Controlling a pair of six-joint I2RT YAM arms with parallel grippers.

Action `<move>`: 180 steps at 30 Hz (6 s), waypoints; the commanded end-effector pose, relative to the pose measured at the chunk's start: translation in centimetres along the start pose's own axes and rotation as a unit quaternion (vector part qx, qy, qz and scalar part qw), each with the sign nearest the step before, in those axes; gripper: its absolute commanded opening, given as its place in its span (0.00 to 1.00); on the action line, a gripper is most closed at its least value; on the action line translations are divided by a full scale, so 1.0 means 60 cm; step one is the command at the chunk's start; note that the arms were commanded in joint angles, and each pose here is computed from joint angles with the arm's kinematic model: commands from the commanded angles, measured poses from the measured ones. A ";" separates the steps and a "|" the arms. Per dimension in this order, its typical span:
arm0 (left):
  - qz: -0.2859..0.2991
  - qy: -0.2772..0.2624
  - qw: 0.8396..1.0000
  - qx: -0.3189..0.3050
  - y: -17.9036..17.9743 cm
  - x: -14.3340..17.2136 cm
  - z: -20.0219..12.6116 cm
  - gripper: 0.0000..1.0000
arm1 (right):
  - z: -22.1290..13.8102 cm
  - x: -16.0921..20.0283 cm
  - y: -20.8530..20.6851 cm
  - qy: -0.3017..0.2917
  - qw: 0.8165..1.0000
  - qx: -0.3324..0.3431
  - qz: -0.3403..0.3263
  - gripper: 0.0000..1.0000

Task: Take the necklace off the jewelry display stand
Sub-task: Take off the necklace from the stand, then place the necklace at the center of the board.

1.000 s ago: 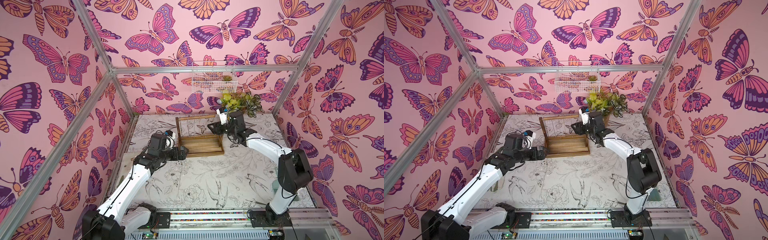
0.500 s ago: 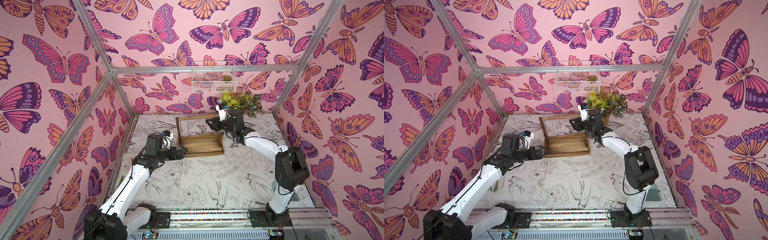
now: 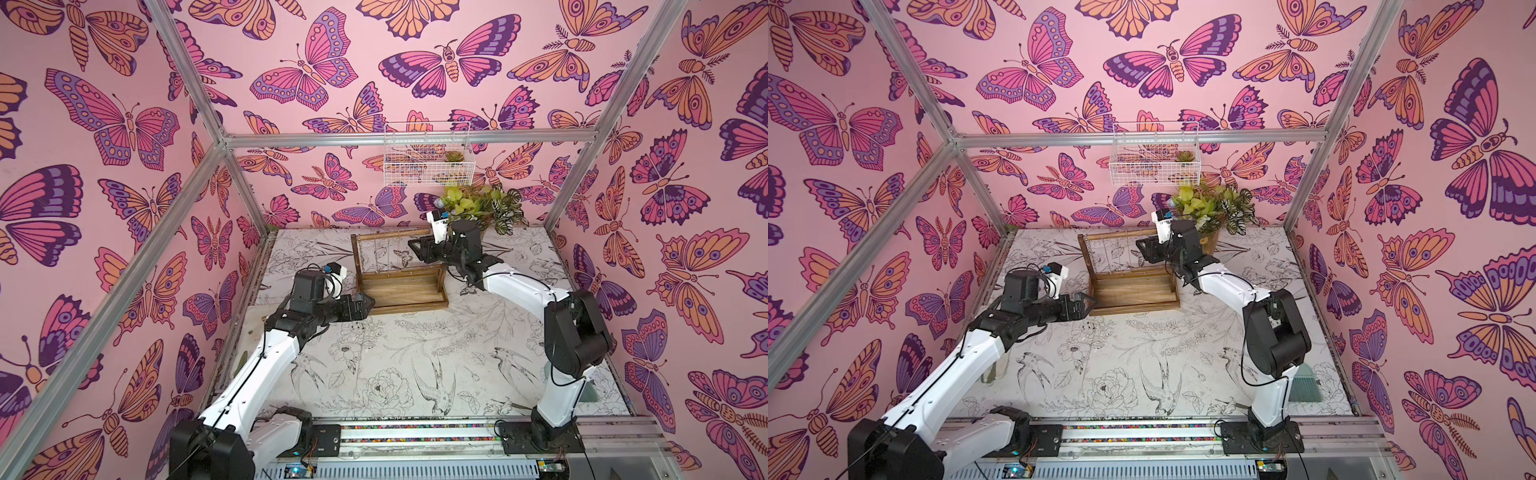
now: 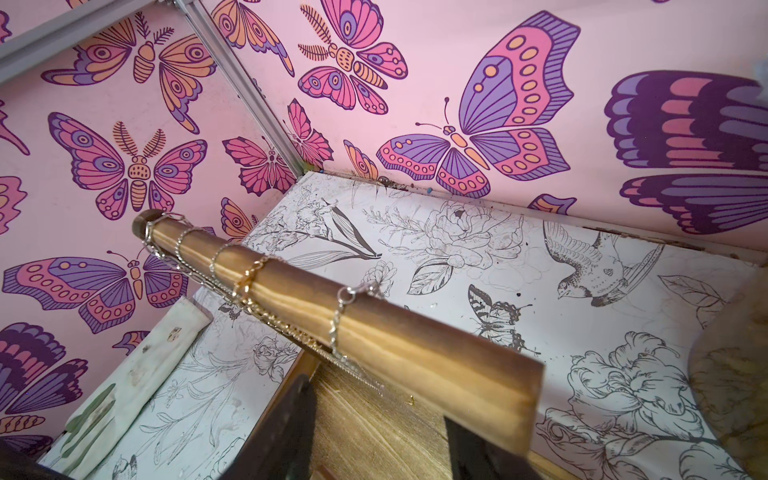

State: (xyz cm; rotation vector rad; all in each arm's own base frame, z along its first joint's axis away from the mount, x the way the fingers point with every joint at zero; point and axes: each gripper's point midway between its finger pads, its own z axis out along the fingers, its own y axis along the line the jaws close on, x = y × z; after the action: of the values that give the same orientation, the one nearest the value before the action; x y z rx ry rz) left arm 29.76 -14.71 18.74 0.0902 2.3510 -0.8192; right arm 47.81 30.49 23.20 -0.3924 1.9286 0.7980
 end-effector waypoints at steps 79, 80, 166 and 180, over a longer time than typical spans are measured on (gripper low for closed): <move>-0.001 0.007 1.000 0.005 0.010 0.033 -0.005 1.00 | -0.039 -0.056 -0.031 -0.049 0.993 0.095 -0.045 0.00; -0.001 0.007 1.000 0.005 0.010 0.034 -0.005 1.00 | -0.039 -0.053 -0.034 -0.047 0.993 0.097 -0.043 0.00; 0.189 -0.025 0.971 0.146 -0.142 0.016 0.010 0.93 | -0.249 -0.175 0.276 -0.072 0.989 -0.086 -0.095 0.00; 0.221 -0.053 0.958 0.177 -0.170 0.003 -0.001 0.88 | -0.262 -0.156 0.340 -0.077 0.986 -0.118 -0.090 0.00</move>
State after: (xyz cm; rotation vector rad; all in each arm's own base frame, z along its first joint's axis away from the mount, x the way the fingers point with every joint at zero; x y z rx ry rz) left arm 26.87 -22.39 22.05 0.6356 2.0433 -0.9711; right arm 30.50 34.34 42.68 -0.6454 1.6614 0.9008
